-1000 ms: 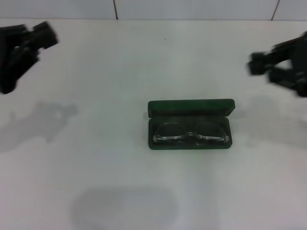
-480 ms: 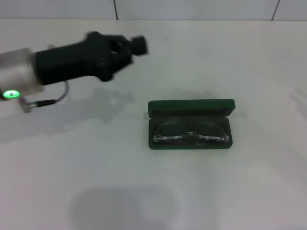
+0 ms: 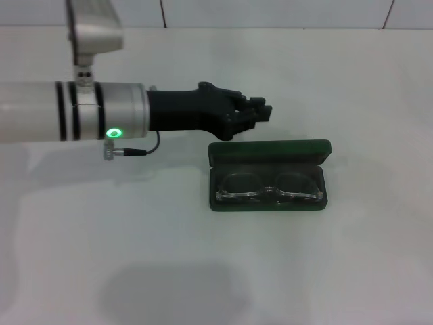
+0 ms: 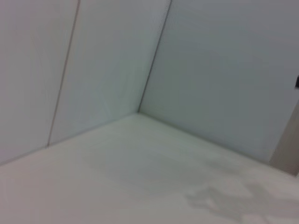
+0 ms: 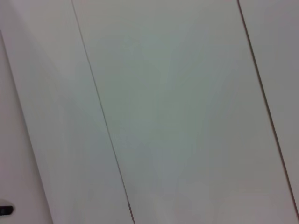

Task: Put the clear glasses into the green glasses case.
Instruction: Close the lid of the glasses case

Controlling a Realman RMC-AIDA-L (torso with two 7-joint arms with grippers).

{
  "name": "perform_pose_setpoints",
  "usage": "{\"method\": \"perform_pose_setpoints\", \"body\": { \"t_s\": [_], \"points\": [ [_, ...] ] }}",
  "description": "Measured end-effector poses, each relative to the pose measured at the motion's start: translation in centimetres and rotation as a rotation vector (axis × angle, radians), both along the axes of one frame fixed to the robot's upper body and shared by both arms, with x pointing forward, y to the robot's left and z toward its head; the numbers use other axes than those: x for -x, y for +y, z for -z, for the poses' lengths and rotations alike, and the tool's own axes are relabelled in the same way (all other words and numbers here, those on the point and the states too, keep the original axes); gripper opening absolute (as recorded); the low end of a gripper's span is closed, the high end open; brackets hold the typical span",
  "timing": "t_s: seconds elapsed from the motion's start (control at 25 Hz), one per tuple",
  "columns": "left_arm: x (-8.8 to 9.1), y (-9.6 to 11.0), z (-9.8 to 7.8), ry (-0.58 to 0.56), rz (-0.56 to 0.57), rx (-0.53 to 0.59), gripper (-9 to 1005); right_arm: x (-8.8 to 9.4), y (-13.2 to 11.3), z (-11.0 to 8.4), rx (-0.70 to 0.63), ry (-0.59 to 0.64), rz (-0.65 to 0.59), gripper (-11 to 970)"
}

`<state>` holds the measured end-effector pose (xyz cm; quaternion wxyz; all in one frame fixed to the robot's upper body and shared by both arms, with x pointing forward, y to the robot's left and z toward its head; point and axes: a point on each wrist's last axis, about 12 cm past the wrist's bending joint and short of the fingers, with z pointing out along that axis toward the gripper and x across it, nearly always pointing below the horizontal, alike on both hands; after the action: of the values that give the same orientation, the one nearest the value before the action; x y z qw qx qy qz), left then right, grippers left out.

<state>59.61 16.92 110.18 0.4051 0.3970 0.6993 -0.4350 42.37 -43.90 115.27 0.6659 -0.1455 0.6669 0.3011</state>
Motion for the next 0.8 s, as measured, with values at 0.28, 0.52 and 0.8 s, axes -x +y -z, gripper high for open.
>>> {"method": "perform_pose_setpoints", "body": {
  "t_s": [0.28, 0.52, 0.8],
  "points": [
    [-0.2, -1.3, 0.7, 0.012, 0.008, -0.057, 190, 0.0, 0.2, 0.9, -0.008, 0.024, 0.002, 165],
    [-0.1, -1.4, 1.1, 0.028, 0.0, -0.064, 189, -0.5, 0.4, 1.3, -0.016, 0.016, -0.002, 166],
    [0.3, -1.9, 1.9, 0.041, 0.018, -0.113, 187, -1.3, 0.8, 1.4, -0.001, 0.032, -0.021, 168]
  ]
}}
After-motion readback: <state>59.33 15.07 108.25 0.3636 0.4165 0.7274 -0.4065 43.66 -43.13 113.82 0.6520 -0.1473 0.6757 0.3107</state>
